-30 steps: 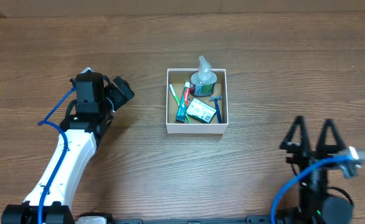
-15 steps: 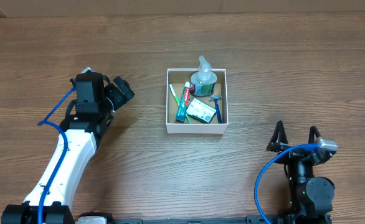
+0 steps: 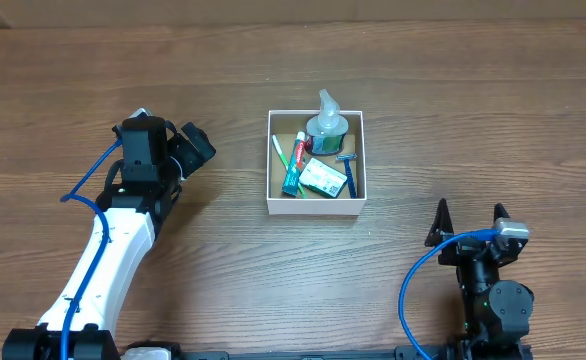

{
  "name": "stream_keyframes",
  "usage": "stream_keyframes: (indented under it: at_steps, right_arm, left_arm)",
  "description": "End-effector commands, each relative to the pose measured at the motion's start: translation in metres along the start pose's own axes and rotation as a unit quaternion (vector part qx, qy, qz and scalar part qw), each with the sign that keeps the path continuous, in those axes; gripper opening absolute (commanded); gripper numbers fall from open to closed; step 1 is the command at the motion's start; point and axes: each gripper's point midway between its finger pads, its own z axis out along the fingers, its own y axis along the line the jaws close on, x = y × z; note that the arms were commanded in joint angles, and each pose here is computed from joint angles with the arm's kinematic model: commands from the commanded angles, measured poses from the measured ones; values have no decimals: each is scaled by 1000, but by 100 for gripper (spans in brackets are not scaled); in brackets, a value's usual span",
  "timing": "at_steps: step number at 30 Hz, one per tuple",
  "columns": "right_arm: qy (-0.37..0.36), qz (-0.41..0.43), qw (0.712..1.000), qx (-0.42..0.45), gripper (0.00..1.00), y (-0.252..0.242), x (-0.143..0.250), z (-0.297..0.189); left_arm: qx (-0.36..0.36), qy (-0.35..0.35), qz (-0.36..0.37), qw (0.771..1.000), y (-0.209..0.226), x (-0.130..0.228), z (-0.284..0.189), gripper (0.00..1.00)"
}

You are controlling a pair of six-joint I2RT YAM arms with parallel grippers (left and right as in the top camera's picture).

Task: Pack container

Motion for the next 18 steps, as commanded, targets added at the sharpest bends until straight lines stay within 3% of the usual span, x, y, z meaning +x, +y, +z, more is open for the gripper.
stream_keyframes:
  at_steps: [1,5,18]
  right_arm:
    - [-7,-6,1000,-5,100,1,-3,-1]
    - [0,-6,999,-45,100,14,0,-1]
    - [-2,-48,998,-39,100,13,0,-1]
  left_arm:
    - [9,-11,9,1000,-5,-7,-5,100]
    - [9,-11,9,1000,-5,-7,-5,100]
    - [9,-11,9,1000,-5,-7,-5,100]
